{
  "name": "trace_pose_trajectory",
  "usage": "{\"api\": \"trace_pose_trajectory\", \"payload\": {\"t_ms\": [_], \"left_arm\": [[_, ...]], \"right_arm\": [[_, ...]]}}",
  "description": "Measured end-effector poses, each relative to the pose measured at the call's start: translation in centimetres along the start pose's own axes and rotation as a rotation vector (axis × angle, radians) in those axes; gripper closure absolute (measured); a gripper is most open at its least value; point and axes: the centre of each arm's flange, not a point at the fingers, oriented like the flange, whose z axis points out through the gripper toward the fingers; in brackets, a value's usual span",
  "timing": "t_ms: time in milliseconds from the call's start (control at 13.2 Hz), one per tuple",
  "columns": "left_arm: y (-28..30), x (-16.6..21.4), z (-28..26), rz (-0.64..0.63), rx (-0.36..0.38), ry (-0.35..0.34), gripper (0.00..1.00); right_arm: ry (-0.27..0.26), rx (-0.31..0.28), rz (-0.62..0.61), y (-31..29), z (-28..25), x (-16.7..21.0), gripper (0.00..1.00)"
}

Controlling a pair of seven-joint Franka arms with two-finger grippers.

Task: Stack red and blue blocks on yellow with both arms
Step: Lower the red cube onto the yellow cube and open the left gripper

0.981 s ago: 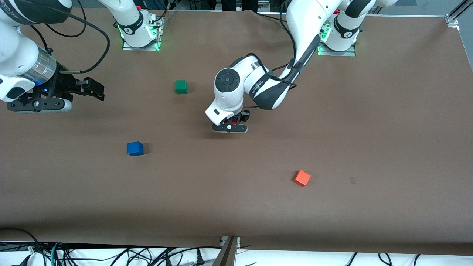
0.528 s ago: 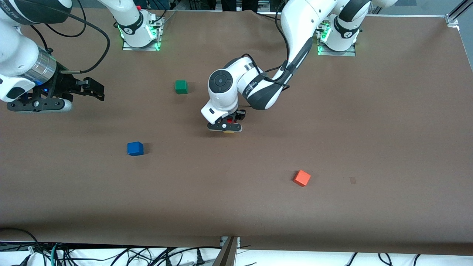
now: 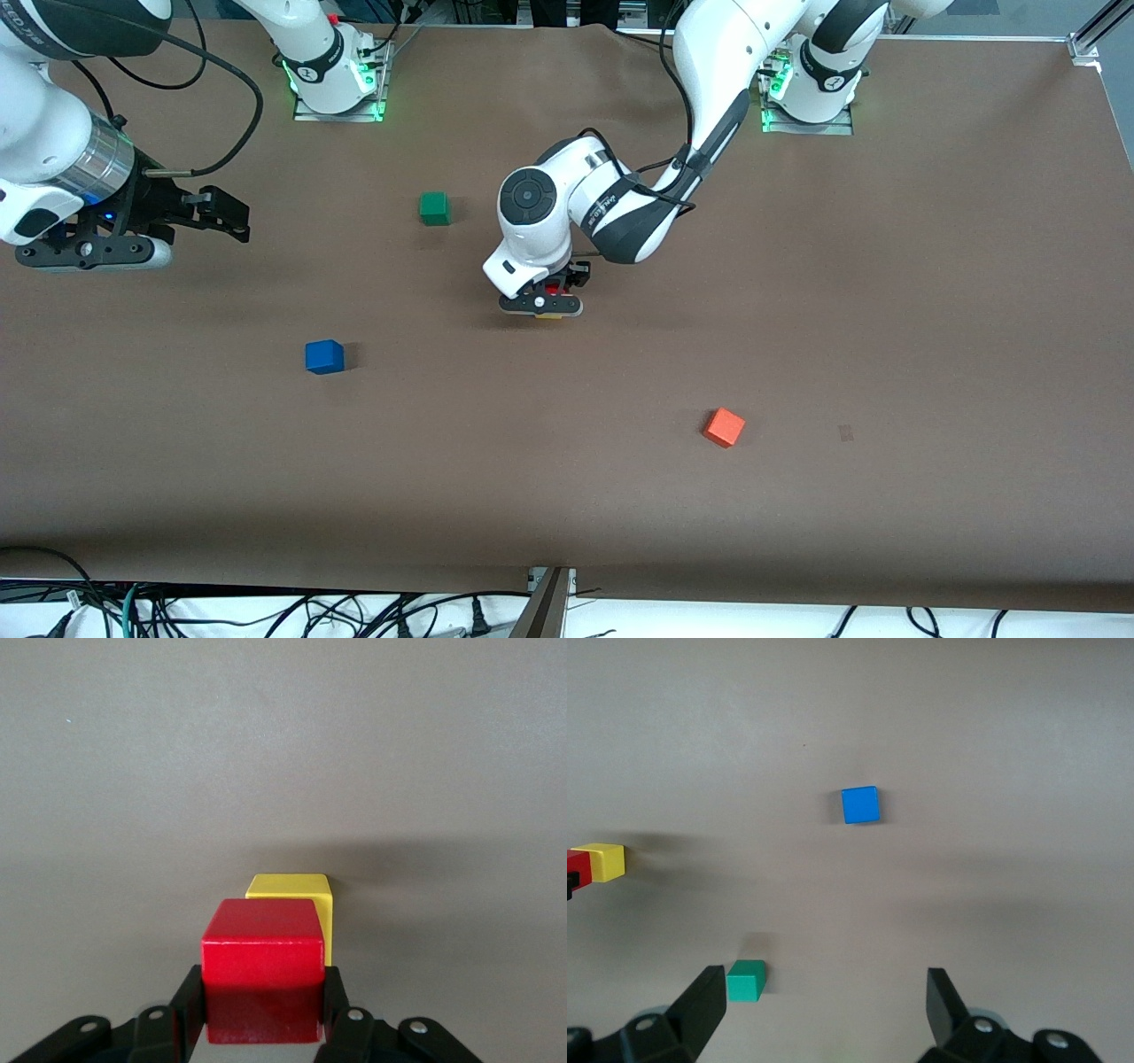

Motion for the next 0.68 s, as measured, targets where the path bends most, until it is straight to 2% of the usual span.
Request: {"api": "trace_pose_trajectory", "payload": {"t_ms": [679], "left_arm": [[0.38, -0.08, 0.69, -0.021, 0.000, -0.002, 0.44]], "right_arm": [[0.000, 0.000, 0.000, 0.02, 0.00, 0.00, 0.00]]}}
